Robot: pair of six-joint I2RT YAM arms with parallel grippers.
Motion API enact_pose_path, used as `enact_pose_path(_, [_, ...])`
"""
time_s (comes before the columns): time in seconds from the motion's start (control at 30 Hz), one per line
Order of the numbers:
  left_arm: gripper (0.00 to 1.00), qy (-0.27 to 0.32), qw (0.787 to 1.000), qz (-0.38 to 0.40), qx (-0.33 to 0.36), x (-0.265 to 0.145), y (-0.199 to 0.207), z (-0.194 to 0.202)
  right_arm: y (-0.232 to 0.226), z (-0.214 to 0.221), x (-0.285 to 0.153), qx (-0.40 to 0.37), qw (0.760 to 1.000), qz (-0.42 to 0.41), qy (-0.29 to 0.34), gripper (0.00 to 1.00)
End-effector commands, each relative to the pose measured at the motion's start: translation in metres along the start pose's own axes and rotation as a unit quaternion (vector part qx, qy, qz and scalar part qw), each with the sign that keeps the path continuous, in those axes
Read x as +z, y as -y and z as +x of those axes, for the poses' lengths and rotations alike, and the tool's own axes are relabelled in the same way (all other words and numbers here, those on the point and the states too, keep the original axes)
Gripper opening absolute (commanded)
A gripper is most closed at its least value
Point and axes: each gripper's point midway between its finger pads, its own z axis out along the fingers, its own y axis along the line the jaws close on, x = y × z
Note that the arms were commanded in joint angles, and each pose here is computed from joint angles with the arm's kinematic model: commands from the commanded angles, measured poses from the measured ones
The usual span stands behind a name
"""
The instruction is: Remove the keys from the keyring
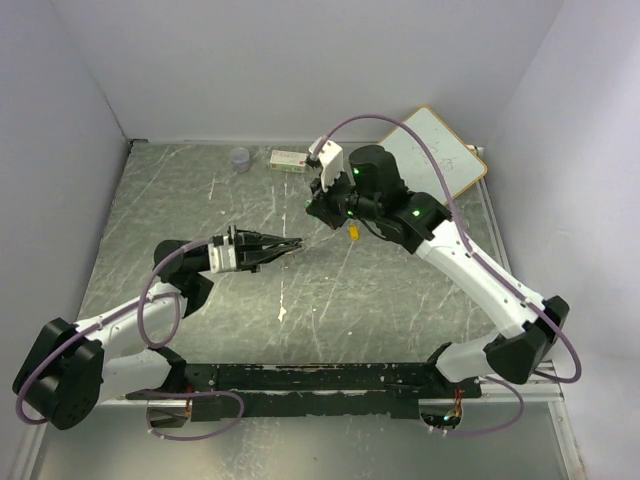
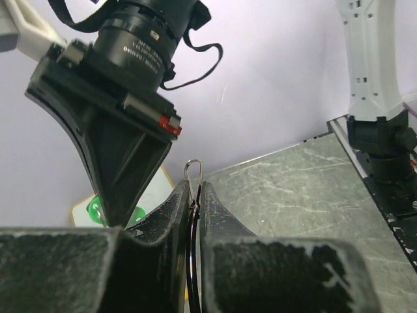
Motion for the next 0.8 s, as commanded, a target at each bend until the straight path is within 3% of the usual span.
enact_pose_path(0.0, [0.07, -0.051, 0.998, -0.046, -0.013, 0.001, -0.024, 0.025, 0.049, 0.017, 0.016, 0.042, 0.99, 0.13, -0.019, 0.0])
enact_pose_path(0.13, [0.07, -0.128, 0.983, -0.111, -0.069, -0.009, -0.047, 0.074, 0.08, 0.021, 0.018, 0.072, 0.983, 0.171, -0.003, 0.0])
enact_pose_path(0.3, [0.07, -0.174, 0.955, -0.19, -0.149, -0.029, -0.072, 0.123, 0.12, 0.045, 0.02, 0.115, 0.967, 0.226, -0.005, 0.0])
enact_pose_path(0.47, [0.07, -0.165, 0.927, -0.241, -0.237, -0.056, -0.084, 0.16, 0.139, 0.078, 0.028, 0.14, 0.956, 0.258, -0.016, 0.0])
enact_pose_path(0.77, [0.07, -0.145, 0.914, -0.248, -0.286, -0.069, -0.081, 0.196, 0.139, 0.122, 0.062, 0.171, 0.958, 0.228, -0.037, 0.0])
